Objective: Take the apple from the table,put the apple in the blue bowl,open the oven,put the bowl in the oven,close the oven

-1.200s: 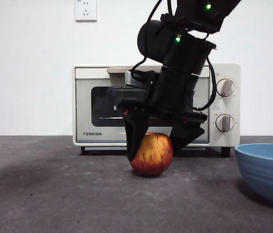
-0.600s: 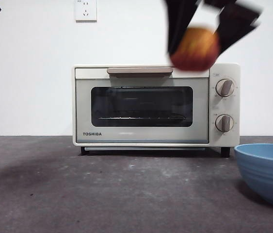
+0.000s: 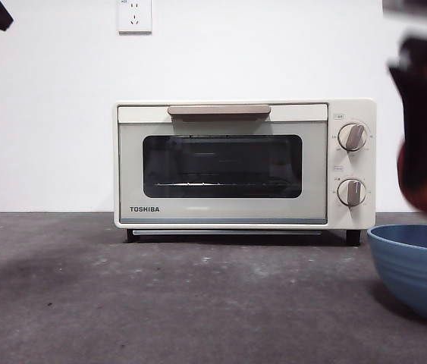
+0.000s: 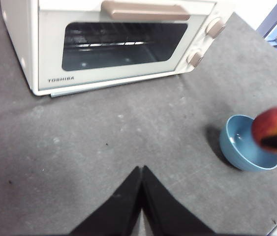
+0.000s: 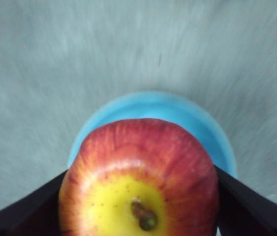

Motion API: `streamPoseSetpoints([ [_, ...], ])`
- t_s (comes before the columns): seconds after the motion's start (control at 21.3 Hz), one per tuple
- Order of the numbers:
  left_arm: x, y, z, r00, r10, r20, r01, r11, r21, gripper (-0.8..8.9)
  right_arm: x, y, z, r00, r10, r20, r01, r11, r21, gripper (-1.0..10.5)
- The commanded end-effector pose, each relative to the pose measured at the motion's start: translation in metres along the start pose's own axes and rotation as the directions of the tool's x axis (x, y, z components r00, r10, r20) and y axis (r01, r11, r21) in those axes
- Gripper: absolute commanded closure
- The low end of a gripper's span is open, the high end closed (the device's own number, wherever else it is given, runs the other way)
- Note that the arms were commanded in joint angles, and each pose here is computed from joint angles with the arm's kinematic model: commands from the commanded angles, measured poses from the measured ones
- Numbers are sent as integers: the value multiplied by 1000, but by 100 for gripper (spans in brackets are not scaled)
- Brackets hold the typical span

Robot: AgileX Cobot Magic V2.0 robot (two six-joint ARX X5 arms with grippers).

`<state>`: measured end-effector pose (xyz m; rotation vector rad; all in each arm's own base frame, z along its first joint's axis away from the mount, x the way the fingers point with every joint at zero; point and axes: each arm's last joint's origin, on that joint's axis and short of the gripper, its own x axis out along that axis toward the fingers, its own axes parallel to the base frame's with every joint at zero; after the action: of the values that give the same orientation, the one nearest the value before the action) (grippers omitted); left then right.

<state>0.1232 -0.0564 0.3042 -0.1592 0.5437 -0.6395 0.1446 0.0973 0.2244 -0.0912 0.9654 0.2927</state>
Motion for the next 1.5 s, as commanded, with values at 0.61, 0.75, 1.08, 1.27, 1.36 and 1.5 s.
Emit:
streamPoseSetpoints([
  [0.61, -3, -3, 7, 1000, -10, 26, 9, 1000, 21, 807, 46, -9, -13, 998, -6, -65, 11, 997, 78, 466],
  [0.75, -2, -3, 7, 1000, -9, 23, 8, 1000, 20, 807, 40, -6, -6, 1000, 10, -15, -9, 997, 76, 466],
  [1.08, 15, -3, 16, 998, -42, 45, 40, 998, 41, 806, -14, -4, 31, 996, -27, 84, 25, 999, 21, 466],
  [1.27, 46, -5, 37, 993, -84, 80, 78, 994, 73, 806, -49, -8, 39, 994, -64, 87, 64, 998, 12, 467],
  [1.36, 66, -4, 55, 993, -89, 77, 84, 994, 76, 806, -60, -13, 32, 991, -94, 99, 92, 996, 23, 467],
  [1.5, 92, -3, 79, 992, -95, 84, 87, 993, 85, 807, -73, -20, 24, 987, -106, 125, 100, 994, 54, 467],
])
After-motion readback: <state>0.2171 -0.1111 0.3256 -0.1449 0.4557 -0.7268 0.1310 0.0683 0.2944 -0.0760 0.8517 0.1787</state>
